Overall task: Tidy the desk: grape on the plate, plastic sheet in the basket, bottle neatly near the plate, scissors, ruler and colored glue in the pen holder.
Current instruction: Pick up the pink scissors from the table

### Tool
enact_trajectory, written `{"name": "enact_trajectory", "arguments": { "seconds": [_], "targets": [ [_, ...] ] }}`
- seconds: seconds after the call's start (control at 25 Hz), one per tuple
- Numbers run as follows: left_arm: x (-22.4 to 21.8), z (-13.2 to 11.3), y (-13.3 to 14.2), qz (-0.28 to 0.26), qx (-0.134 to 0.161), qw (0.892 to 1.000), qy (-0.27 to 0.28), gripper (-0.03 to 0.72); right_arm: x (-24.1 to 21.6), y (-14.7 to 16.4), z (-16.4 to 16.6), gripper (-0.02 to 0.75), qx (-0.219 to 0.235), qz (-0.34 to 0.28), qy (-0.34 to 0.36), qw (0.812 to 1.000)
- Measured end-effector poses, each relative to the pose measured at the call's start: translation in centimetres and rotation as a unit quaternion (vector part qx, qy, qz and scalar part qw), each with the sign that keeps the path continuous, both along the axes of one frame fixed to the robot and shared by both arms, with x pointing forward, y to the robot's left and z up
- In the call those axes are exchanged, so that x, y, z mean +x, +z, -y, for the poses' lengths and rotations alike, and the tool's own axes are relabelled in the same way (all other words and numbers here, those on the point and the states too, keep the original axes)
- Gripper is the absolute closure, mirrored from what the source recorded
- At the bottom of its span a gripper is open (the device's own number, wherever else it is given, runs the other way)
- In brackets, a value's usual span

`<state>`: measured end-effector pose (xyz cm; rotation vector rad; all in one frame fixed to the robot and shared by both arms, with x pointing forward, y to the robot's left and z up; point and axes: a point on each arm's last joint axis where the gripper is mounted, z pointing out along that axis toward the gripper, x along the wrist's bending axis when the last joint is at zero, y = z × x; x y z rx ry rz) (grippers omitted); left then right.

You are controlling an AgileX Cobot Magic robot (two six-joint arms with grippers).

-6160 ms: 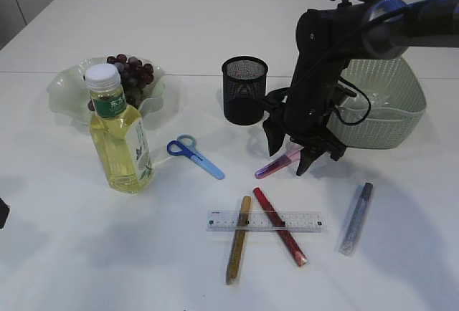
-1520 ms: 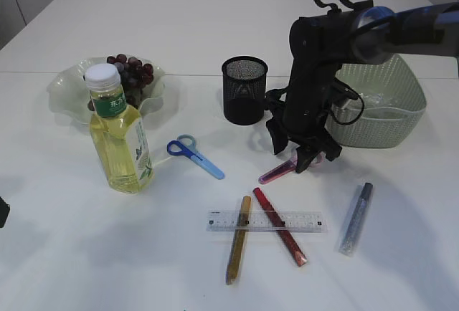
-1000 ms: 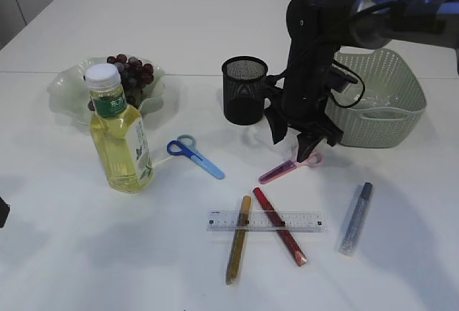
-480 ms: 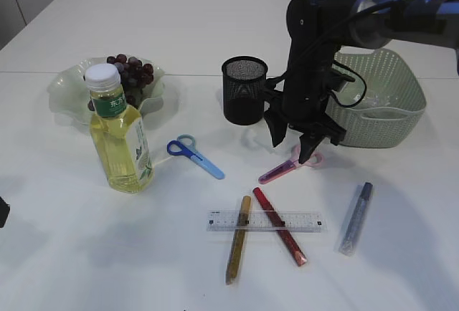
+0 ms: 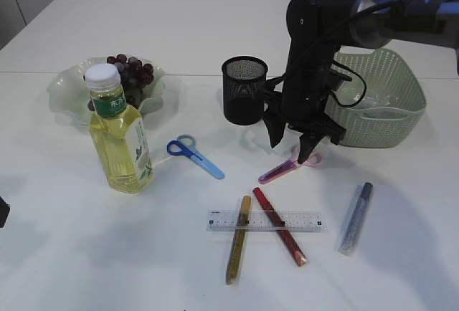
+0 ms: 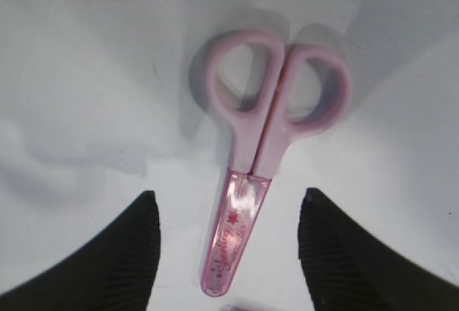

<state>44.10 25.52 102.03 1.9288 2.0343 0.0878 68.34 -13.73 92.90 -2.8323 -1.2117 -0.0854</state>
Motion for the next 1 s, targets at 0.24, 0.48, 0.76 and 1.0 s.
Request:
{"name": "enact_trajectory", "arguments": {
  "seconds": [0.24,0.48,0.76,1.0],
  "targets": [
    [0.0,0.0,0.0,0.0,0.0,1.0,0.0,0.272,0.0,0.0,0.0,0.257,0.0,0.0,0.004,1.0],
    [0.0,0.0,0.0,0.0,0.0,1.0,0.0,0.272,0.0,0.0,0.0,0.258,0.0,0.0,0.005,1.0],
    [0.0,0.0,0.0,0.0,0.0,1.0,0.0,0.272,0.0,-1.1,0.0,0.258,-0.003,-0.012,0.005,1.0],
    [0.0,0.0,0.0,0.0,0.0,1.0,0.0,0.272,0.1,-2.1,-0.1,0.258,-0.004,-0.023,0.002,1.0]
  ]
}}
